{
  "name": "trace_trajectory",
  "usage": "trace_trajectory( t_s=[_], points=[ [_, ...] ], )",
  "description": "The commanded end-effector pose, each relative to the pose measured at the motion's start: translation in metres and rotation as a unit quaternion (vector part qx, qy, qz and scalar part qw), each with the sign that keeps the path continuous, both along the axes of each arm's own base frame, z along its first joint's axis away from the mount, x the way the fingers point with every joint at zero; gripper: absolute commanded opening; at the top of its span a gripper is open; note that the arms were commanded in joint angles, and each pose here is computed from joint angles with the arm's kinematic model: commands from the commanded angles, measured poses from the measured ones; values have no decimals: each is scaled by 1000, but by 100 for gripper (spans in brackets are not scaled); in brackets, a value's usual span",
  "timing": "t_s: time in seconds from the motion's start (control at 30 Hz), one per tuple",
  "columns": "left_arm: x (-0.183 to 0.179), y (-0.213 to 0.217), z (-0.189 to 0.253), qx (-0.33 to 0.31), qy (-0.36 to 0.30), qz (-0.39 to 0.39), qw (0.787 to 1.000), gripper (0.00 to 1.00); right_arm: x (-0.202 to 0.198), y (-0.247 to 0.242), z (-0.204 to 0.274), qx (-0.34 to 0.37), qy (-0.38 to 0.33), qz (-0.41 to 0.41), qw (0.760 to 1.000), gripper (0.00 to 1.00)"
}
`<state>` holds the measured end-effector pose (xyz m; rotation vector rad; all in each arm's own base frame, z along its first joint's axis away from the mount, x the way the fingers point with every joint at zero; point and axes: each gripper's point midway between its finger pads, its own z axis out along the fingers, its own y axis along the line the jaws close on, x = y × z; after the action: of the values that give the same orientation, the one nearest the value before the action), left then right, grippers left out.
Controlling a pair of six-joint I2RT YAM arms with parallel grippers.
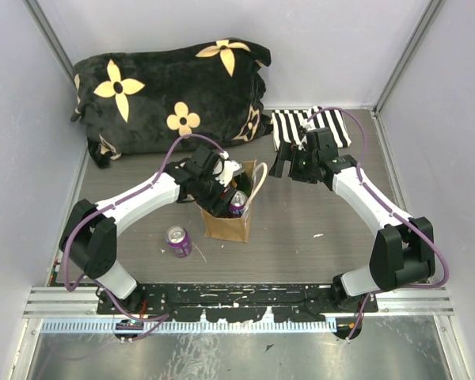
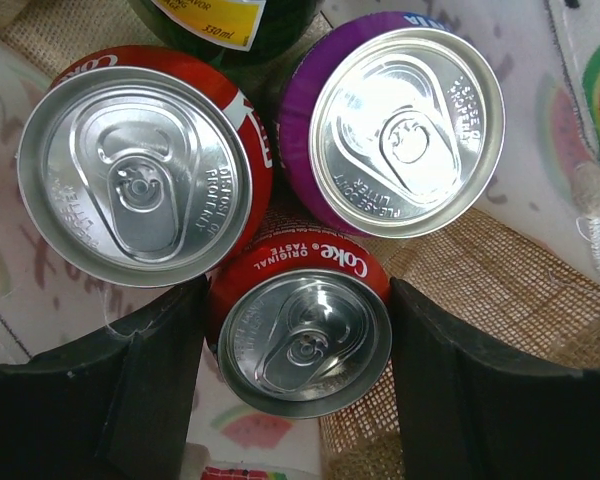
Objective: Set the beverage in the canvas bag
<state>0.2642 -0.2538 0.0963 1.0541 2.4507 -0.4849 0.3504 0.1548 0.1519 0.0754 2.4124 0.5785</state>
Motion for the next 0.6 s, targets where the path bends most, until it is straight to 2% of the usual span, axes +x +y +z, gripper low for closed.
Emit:
trace_trajectory(
  t_s=[0.0,0.33,0.57],
  points=[
    [2,18,3,39,-11,6,999,73,14,2,25,8,-37,2,999,100],
    [-2,18,34,26,-20,-5,999,81,16,5,22,14,-33,3,999,100],
    [-5,16,40,18,-15,-6,1000,82,15,5,20,13,-31,3,999,100]
  ],
)
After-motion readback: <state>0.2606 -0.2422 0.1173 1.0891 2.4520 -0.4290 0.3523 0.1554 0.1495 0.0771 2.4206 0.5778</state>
